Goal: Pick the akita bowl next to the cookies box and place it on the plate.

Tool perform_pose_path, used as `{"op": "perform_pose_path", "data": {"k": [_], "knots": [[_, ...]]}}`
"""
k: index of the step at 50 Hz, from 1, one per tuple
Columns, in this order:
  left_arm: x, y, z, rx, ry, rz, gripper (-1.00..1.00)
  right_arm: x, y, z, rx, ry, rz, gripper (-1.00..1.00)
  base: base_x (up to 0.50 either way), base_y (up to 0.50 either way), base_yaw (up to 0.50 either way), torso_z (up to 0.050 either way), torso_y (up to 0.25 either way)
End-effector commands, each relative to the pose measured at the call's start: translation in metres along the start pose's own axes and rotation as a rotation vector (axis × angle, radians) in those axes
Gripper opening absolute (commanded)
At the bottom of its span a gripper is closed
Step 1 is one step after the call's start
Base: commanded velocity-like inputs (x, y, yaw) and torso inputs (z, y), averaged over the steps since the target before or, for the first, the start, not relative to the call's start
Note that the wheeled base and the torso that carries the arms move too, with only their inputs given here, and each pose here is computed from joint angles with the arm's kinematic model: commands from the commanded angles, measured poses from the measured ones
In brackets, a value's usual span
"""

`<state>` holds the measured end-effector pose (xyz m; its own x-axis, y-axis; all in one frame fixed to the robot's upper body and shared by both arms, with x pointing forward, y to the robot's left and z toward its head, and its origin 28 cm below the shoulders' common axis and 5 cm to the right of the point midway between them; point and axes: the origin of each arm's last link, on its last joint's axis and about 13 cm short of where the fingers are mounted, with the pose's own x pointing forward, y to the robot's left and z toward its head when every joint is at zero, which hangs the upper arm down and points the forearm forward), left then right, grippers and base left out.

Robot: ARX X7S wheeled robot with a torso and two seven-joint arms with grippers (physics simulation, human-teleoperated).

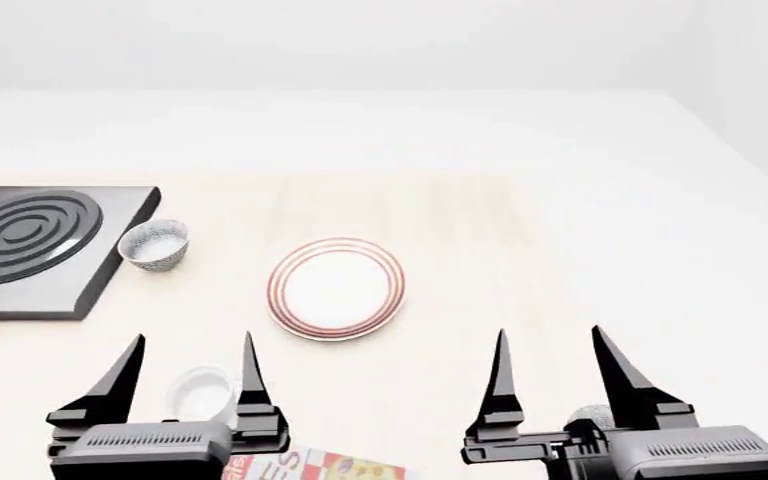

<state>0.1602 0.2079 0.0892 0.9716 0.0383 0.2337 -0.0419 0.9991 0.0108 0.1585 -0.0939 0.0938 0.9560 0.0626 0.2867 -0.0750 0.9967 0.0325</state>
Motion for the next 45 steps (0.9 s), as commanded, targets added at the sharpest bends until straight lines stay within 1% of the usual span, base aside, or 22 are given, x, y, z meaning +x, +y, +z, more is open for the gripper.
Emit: {"op": "perform_pose_path", "data": {"k": [1,4,5,8,10,13,15,16,18,19,20,21,23,25,27,28,29,31,34,39,41,45], "knots": [[0.0,0.0,0.0,0.002,0.001,0.0,1.0,0.001,-0.001,0.002,0.0,-0.01,-0.003,1.0,0.0,0.0,0.0,0.0,0.0],[0.0,0.0,-0.001,0.007,0.003,0.005,1.0,-0.001,-0.002,0.002,-0.005,-0.014,-0.01,1.0,0.0,0.0,0.0,0.0,0.0],[0.001,0.001,-0.002,0.013,0.003,0.011,1.0,0.0,-0.006,0.008,-0.017,-0.024,-0.043,1.0,0.0,0.0,0.0,0.0,0.0],[0.0,0.002,-0.001,0.012,0.002,0.017,1.0,-0.001,-0.012,0.028,-0.032,-0.018,-0.009,1.0,0.0,0.0,0.0,0.0,0.0],[-0.001,0.003,0.002,0.013,-0.006,0.021,1.0,-0.002,-0.022,0.048,-0.11,-0.027,0.016,1.0,0.0,0.0,0.0,0.0,0.0],[-0.001,0.003,0.003,0.015,-0.008,0.023,1.0,-0.002,-0.031,0.06,-0.151,0.023,0.031,1.0,0.0,0.0,0.0,0.0,0.0],[0.0,0.003,0.002,0.019,-0.008,0.026,1.0,-0.004,-0.039,0.069,-0.103,0.092,0.056,1.0,0.0,0.0,0.0,0.0,0.0],[0.0,0.003,0.002,0.019,-0.008,0.028,1.0,-0.004,-0.042,0.075,-0.134,0.079,0.062,1.0,0.0,0.0,0.0,0.0,0.0],[-0.001,0.003,0.002,0.023,-0.009,0.029,1.0,-0.006,-0.046,0.082,-0.135,0.103,0.073,1.0,0.0,0.0,0.0,0.0,0.0],[0.0,0.003,0.002,0.022,-0.009,0.029,1.0,-0.006,-0.051,0.089,-0.107,0.13,0.096,1.0,0.0,0.0,0.0,0.0,0.0],[0.0,0.003,0.002,0.024,-0.009,0.03,1.0,-0.007,-0.052,0.093,-0.046,0.161,0.047,1.0,0.0,0.0,0.0,0.0,0.0],[0.001,0.004,0.001,0.024,-0.008,0.03,1.0,-0.005,-0.056,0.098,-0.019,0.209,0.037,1.0,0.0,0.0,0.0,0.0,0.0],[0.001,0.004,0.001,0.024,-0.008,0.031,1.0,-0.004,-0.065,0.107,-0.051,0.289,0.08,1.0,0.0,0.0,0.0,0.0,0.0],[0.001,0.004,0.001,0.026,-0.009,0.031,1.0,-0.003,-0.071,0.113,0.001,0.351,0.107,1.0,0.0,0.0,0.0,0.0,0.0],[0.001,0.004,0.001,0.026,-0.008,0.032,1.0,-0.003,-0.076,0.118,0.014,0.373,0.103,1.0,0.0,0.0,0.0,0.0,0.0],[0.001,0.004,0.0,0.028,-0.007,0.032,1.0,-0.004,-0.08,0.122,0.025,0.412,0.126,1.0,0.0,0.0,0.0,0.0,0.0],[0.001,0.003,0.0,0.03,-0.005,0.03,1.0,-0.004,-0.086,0.128,0.021,0.439,0.112,1.0,0.0,0.0,0.0,0.0,0.0],[0.001,0.003,0.0,0.03,-0.004,0.027,1.0,-0.004,-0.09,0.134,0.056,0.498,0.105,1.0,0.0,0.0,0.0,0.0,0.0],[-0.001,0.001,0.002,0.033,-0.006,0.021,1.0,-0.004,-0.1,0.148,0.07,0.605,0.111,1.0,0.0,0.0,0.0,0.0,0.0],[0.0,0.001,0.001,0.035,-0.003,0.02,1.0,-0.004,-0.107,0.162,0.053,0.739,0.164,1.0,0.0,0.0,0.0,0.0,0.0],[0.001,0.001,-0.001,0.036,0.002,0.019,1.0,-0.005,-0.111,0.166,0.07,0.805,0.18,1.0,0.0,0.0,0.0,0.0,0.0],[0.0,0.0,0.0,0.036,0.003,0.014,1.0,-0.001,-0.119,0.173,0.073,0.841,0.175,1.0,0.0,0.0,0.0,0.0,0.0]]}}
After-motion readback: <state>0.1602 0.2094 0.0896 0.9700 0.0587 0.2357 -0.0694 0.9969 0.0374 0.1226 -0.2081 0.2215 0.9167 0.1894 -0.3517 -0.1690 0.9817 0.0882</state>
